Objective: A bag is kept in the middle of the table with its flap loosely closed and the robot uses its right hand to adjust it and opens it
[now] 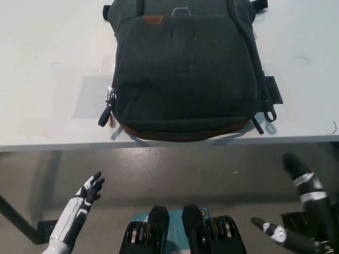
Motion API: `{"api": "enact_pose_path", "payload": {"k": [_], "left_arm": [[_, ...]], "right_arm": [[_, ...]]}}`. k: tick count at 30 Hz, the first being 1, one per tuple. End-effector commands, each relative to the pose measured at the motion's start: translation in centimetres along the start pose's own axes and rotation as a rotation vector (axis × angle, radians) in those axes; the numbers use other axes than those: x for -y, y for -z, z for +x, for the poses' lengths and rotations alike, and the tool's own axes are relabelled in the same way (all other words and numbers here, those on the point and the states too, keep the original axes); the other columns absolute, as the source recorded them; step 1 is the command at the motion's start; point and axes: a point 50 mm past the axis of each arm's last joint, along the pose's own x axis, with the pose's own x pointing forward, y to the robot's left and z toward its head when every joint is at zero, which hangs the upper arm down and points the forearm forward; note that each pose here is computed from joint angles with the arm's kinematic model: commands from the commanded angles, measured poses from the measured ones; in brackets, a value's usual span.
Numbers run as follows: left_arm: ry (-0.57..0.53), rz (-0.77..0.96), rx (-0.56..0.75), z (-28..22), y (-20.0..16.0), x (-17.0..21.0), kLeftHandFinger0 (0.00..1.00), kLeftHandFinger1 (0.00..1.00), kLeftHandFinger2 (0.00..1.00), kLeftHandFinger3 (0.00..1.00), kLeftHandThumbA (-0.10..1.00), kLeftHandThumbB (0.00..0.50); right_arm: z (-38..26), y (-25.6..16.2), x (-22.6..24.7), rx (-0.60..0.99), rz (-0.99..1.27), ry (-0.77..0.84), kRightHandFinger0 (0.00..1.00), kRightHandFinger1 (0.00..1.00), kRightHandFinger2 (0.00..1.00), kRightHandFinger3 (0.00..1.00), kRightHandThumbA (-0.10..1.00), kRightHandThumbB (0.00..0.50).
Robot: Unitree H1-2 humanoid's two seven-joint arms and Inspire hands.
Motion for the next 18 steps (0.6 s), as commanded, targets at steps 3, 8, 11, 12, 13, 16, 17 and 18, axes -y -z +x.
{"api": "enact_pose_path", "payload": {"k": [3, 8, 11, 12, 13, 16, 17, 18], "left_arm": [[0.023, 0.035, 0.068, -0.8, -0.6, 0.0, 1.00, 1.00, 1.00, 1.00, 1.00, 0.223], [0.019, 0.027, 0.062, -0.9, -0.3, 0.2, 1.00, 1.00, 1.00, 1.00, 1.00, 0.226], [0.022, 0.028, 0.060, -1.0, -0.2, 0.2, 1.00, 1.00, 1.00, 1.00, 1.00, 0.234], [0.021, 0.029, 0.059, -1.1, -0.2, 0.2, 1.00, 1.00, 1.00, 1.00, 1.00, 0.238], [0.020, 0.030, 0.059, -1.1, -0.1, 0.2, 1.00, 1.00, 1.00, 1.00, 1.00, 0.237], [0.019, 0.027, 0.055, -1.4, 0.2, 0.1, 1.00, 1.00, 1.00, 1.00, 1.00, 0.242], [0.020, 0.025, 0.054, -1.5, 0.2, 0.1, 1.00, 1.00, 1.00, 1.00, 1.00, 0.242], [0.021, 0.028, 0.053, -1.6, 0.2, 0.2, 1.00, 1.00, 1.00, 1.00, 1.00, 0.243]], "right_arm": [[6.7, -4.3, 2.6, 0.217, -0.037, 0.038, 1.00, 1.00, 1.00, 1.00, 1.00, 0.371], [12.5, -3.2, 3.2, 0.179, 0.075, -0.011, 1.00, 1.00, 1.00, 1.00, 1.00, 0.383], [15.3, -2.9, 3.7, 0.133, 0.092, -0.028, 1.00, 1.00, 1.00, 1.00, 1.00, 0.361], [16.5, -2.8, 4.0, 0.120, 0.088, -0.034, 1.00, 1.00, 1.00, 1.00, 1.00, 0.344], [17.4, -2.8, 4.2, 0.113, 0.090, -0.045, 1.00, 1.00, 1.00, 1.00, 1.00, 0.337], [20.7, -2.3, 4.6, 0.103, 0.094, -0.087, 1.00, 1.00, 1.00, 1.00, 1.00, 0.318], [21.1, -2.2, 4.7, 0.091, 0.089, -0.096, 1.00, 1.00, 1.00, 1.00, 1.00, 0.316], [21.9, -2.1, 4.8, 0.073, 0.083, -0.105, 1.00, 1.00, 1.00, 1.00, 1.00, 0.344]]}}
